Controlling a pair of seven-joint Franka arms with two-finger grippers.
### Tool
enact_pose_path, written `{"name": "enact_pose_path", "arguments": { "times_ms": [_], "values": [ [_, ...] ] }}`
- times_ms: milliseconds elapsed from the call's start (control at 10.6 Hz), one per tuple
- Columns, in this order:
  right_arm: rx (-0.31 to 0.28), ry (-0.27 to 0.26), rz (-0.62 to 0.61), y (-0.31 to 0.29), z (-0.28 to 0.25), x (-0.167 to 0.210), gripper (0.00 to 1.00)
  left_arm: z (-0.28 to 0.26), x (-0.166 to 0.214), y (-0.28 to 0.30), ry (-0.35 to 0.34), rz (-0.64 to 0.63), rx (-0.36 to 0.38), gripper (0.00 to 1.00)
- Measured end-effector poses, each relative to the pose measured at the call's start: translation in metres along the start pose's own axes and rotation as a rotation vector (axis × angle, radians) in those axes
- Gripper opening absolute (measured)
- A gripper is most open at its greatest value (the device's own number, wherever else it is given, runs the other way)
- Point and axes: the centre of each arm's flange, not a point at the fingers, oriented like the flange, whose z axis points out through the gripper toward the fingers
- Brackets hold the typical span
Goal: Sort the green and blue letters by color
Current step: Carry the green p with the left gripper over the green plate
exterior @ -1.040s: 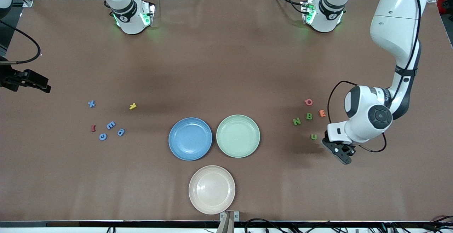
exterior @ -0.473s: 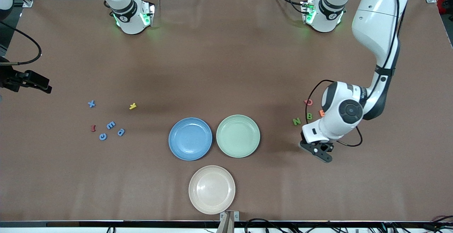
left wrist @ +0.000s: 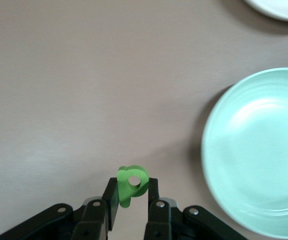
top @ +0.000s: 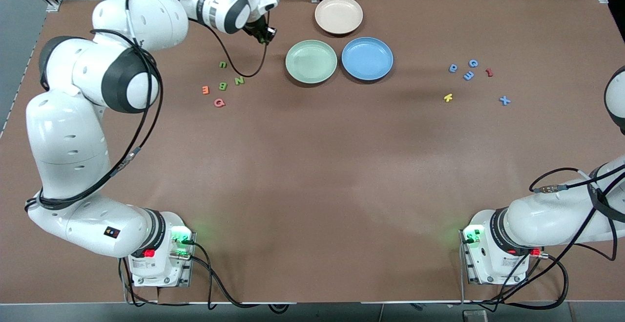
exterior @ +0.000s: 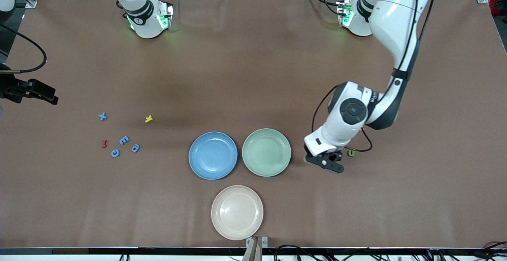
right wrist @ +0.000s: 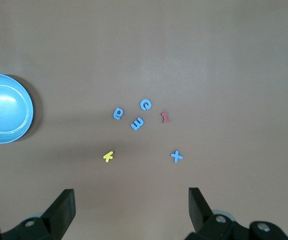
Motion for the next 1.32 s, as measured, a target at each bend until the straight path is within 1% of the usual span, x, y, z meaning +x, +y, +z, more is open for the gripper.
{"name": "enact_pose_path", "arguments": {
  "times_ms": [378, 567, 757, 1324],
  "values": [
    [0.0, -0.001, 0.0, 0.0, 0.001, 0.0, 1.0, 0.002, 0.001, 0.054, 0.028, -0.076, -0.022, 0.27],
    [0.0, -0.001, 0.0, 0.0, 0.001, 0.0, 1.0, 0.012, -0.003, 0.086, 0.064, -0.109, -0.046, 0.27],
    [0.0, -0.001, 0.0, 0.0, 0.001, 0.0, 1.0, 0.025, -0.009, 0.11, 0.08, -0.131, -0.065, 0.27],
    [0.0, -0.002, 0.0, 0.0, 0.001, 0.0, 1.0, 0.041, -0.017, 0.133, 0.069, -0.199, -0.076, 0.27]
  ]
}}
